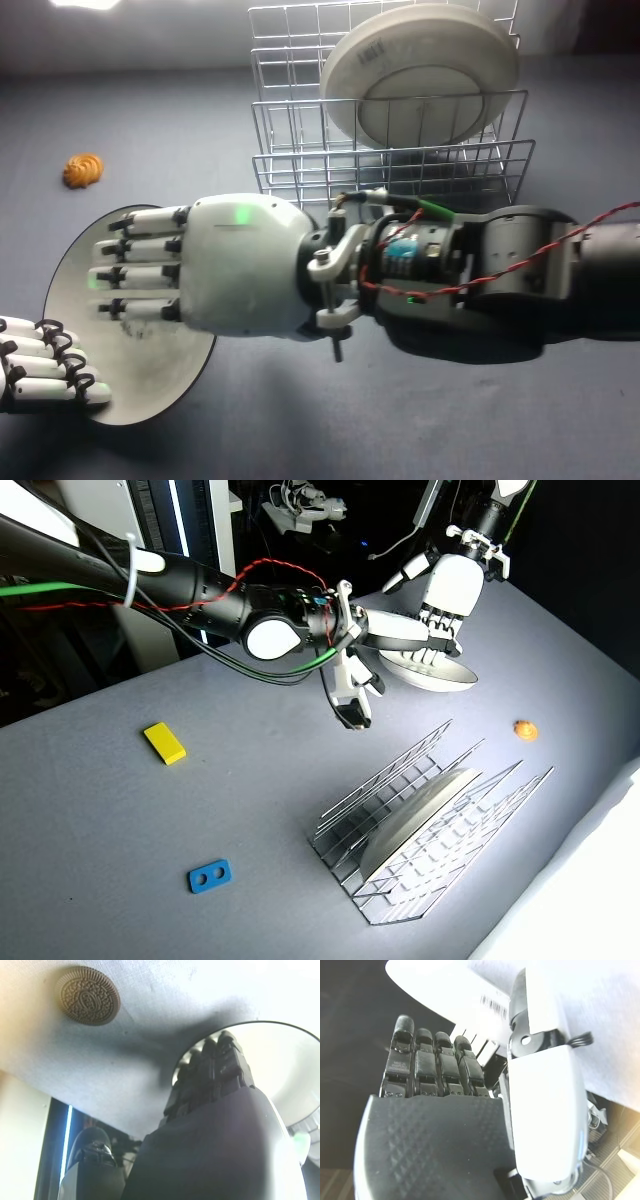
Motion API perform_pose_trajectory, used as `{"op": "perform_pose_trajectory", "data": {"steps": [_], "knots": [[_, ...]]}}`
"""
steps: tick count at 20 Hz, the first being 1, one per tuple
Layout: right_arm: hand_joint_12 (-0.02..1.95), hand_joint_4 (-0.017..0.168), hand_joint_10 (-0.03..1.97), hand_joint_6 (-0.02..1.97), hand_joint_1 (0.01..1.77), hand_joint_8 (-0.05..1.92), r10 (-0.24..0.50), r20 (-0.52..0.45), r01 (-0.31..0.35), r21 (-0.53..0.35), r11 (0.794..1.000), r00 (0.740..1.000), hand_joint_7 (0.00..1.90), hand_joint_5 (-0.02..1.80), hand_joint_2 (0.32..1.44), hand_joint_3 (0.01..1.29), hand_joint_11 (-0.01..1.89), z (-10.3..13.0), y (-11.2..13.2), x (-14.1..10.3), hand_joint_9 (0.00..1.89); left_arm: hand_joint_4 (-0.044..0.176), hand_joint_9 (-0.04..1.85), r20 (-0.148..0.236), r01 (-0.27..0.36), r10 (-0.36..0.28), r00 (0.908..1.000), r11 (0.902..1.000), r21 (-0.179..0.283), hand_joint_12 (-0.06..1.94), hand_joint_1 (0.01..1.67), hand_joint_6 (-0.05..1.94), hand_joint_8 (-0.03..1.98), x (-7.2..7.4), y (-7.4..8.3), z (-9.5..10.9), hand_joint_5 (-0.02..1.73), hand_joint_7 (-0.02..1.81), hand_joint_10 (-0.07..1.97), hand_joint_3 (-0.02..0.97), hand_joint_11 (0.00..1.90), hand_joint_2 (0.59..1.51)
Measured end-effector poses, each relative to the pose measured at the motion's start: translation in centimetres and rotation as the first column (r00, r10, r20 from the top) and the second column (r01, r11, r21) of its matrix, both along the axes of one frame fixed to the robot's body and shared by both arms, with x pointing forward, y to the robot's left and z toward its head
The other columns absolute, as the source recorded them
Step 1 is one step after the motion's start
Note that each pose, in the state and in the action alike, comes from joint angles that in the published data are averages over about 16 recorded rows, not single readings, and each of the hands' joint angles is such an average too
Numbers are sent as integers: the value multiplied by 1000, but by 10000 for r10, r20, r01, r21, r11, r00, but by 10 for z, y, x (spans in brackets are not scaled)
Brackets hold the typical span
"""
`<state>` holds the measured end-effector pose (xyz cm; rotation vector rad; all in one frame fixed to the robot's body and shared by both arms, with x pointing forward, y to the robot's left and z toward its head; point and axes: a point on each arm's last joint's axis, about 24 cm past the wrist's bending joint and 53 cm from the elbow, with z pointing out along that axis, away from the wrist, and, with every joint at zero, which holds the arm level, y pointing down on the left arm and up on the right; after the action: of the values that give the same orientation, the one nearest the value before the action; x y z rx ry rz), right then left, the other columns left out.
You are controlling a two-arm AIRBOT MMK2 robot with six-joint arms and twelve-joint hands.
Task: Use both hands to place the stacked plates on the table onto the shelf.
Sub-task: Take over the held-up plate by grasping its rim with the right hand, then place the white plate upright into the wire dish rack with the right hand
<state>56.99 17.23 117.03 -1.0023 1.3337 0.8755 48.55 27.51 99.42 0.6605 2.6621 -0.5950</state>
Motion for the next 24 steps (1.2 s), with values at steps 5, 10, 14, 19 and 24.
{"op": "perform_pose_trajectory", "data": {"steps": [5,10,14,19,24], "knots": [[635,4,11,17,1122,3,-40,57,41,-123,9999,10000,103,96,1047,16,14,-9,13,7,108,-10,8,-17,-30,30,10000,10000,-5,-24,18,-30,-3,0,0,0,-12,-2,-6,13,15,1034],[876,4,43,26,1084,13,-56,106,57,-129,9999,9999,244,219,1067,16,16,-13,24,12,218,-10,8,-45,-67,67,10000,10000,-18,-24,18,-30,-4,0,1,0,-11,-1,-8,13,15,1033],[1054,3,93,35,1052,20,-60,183,61,-55,10000,9998,410,368,1078,16,77,-13,29,14,372,-10,9,-78,-116,115,9999,9999,-42,-24,17,-30,-4,0,2,-1,-10,-1,-7,14,14,1036],[1237,-1,301,124,1070,123,3,320,-5,77,10000,9995,615,557,1063,15,267,-10,35,13,591,-10,10,-112,-257,256,9996,9996,-137,-17,17,-29,-4,2,2,0,-10,3,-3,13,14,1039],[1334,-6,559,282,1102,391,54,504,-63,193,9998,9987,753,678,1045,15,512,-6,37,11,801,-9,13,29,-502,503,9987,9978,-422,-4,18,-19,0,10,-3,6,-7,9,2,13,14,1045]]}}
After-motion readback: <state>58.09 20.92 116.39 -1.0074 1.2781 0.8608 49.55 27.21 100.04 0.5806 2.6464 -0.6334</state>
